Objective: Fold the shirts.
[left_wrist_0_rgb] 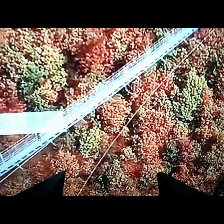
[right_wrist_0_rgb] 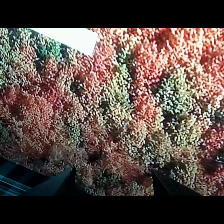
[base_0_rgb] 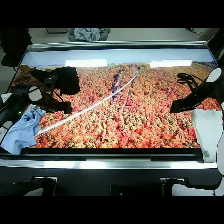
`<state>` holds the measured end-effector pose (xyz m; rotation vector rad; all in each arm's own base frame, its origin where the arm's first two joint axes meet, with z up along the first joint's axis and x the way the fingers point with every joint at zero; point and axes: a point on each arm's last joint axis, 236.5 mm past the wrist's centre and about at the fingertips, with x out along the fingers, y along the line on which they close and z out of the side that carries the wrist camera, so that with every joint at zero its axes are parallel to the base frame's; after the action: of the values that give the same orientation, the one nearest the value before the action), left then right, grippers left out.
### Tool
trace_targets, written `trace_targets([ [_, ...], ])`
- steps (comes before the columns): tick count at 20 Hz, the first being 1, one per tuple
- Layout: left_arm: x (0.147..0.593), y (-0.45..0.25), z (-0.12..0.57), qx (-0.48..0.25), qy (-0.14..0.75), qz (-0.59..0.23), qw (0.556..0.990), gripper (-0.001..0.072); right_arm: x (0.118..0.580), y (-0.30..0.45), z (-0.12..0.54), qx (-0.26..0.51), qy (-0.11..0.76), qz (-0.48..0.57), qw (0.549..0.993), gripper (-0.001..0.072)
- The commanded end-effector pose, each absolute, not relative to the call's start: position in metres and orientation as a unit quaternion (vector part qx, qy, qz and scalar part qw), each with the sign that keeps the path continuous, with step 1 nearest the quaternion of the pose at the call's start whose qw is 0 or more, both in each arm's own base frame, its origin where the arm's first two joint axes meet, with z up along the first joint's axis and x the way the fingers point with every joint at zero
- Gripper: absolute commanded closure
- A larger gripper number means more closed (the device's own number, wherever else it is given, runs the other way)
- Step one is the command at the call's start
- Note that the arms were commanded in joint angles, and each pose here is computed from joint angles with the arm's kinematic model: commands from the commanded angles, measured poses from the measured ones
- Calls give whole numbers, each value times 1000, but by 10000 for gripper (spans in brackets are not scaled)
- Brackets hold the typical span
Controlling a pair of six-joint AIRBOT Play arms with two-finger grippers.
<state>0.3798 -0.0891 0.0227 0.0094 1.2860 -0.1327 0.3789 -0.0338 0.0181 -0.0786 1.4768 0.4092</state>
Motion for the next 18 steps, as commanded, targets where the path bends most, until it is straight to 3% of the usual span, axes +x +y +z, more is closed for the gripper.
trace_targets([
  [1,380,-89,23,5,599,-62,798,57,379,-33,18,-36,668,186,720,162],
  [14,380,-89,23,5,599,-62,798,56,379,-33,18,-36,668,186,720,162],
  [18,427,-100,37,-8,514,-72,855,57,388,-36,18,-40,655,179,733,162],
])
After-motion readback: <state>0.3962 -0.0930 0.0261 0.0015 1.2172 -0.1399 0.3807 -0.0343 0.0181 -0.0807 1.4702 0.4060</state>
